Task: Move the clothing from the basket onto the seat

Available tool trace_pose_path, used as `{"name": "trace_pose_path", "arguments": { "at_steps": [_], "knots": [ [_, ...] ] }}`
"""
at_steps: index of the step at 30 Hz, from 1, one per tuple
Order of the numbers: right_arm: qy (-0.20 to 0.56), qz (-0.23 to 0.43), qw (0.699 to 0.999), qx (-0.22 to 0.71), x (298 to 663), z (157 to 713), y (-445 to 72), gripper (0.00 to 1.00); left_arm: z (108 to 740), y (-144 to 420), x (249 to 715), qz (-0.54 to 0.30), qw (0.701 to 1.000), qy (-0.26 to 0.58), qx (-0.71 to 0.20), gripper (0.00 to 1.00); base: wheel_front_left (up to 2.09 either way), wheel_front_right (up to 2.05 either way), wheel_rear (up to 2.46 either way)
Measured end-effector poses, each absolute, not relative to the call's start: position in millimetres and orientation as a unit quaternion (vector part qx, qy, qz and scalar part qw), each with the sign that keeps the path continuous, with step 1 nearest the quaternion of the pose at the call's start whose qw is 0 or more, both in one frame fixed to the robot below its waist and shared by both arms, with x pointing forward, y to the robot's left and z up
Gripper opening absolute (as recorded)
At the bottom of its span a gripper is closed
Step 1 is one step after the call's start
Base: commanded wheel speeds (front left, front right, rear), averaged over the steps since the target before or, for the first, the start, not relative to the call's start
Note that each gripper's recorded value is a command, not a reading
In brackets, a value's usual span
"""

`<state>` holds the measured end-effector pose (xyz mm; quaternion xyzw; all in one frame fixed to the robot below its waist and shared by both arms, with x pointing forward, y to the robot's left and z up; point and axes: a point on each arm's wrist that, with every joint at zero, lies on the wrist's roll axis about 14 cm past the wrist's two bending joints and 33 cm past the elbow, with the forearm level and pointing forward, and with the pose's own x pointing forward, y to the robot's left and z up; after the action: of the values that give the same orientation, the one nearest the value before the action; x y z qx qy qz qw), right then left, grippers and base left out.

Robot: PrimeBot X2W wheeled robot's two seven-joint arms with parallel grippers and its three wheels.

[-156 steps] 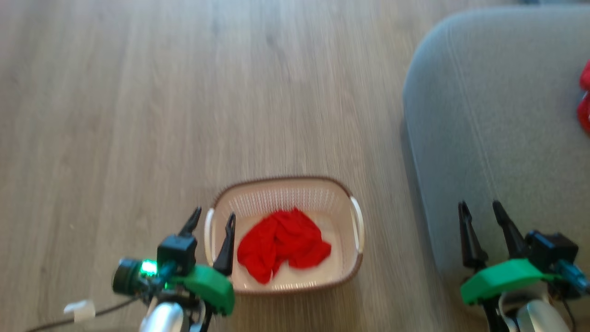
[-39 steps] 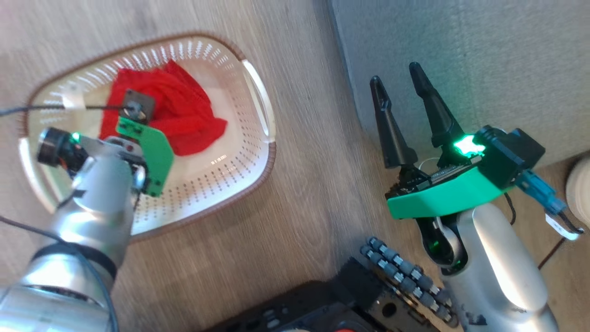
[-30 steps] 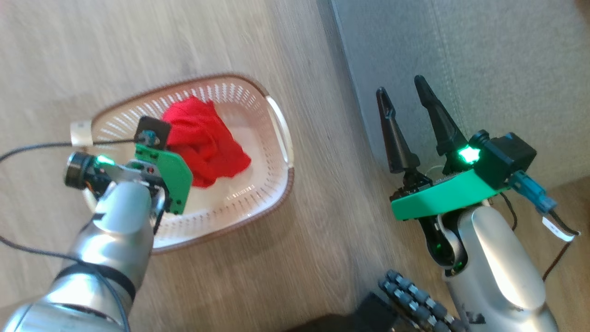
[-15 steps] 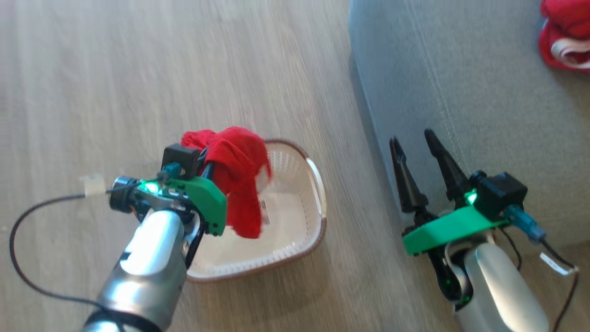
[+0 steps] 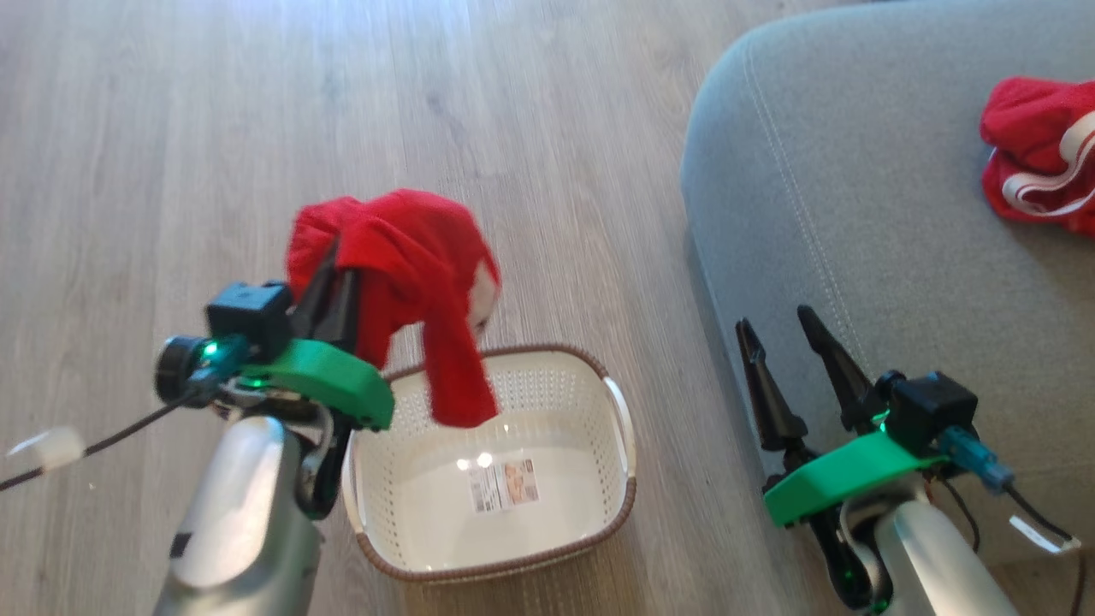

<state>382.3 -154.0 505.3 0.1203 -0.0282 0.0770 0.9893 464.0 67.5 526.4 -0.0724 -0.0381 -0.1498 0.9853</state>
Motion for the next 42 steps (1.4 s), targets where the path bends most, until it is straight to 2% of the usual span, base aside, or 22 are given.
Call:
{"name": "trace_pose_path", "arguments": {
  "at_steps": [5, 11, 18, 27, 34, 42],
  "knots": [
    [-0.034, 0.082, 0.988, 0.124, 370.5, 509.7, -151.2, 1.0, 578.9, 90.4, 452.7, -0.125, 0.981, -0.118, -0.09, 0.0, 0.0, 0.0, 0.0],
    [-0.041, 0.085, 0.988, 0.121, 363.4, 514.2, -152.4, 1.0, 649.5, 106.3, 436.5, -0.11, 0.96, -0.222, -0.129, 0.0, 0.0, 0.0, 0.0],
    [-0.043, 0.09, 0.988, 0.119, 360.9, 515.7, -150.5, 1.0, 686.2, 105.6, 420.0, -0.113, 0.943, -0.273, -0.155, 0.0, 0.0, 0.0, 0.0],
    [-0.046, 0.096, 0.987, 0.119, 363.4, 518.0, -147.0, 1.0, 689.2, 64.0, 404.3, -0.179, 0.934, -0.272, -0.15, 0.0, 0.0, 0.0, 0.0],
    [-0.042, 0.093, 0.987, 0.121, 361.2, 514.9, -148.5, 1.0, 661.1, 22.6, 386.1, -0.248, 0.931, -0.232, -0.131, 0.0, 0.0, 0.0, 0.0],
    [-0.041, 0.093, 0.987, 0.122, 360.6, 514.2, -147.8, 1.0, 653.4, 13.3, 381.7, -0.259, 0.93, -0.214, -0.15, 0.0, 0.0, 0.0, 0.0]
  ]
}}
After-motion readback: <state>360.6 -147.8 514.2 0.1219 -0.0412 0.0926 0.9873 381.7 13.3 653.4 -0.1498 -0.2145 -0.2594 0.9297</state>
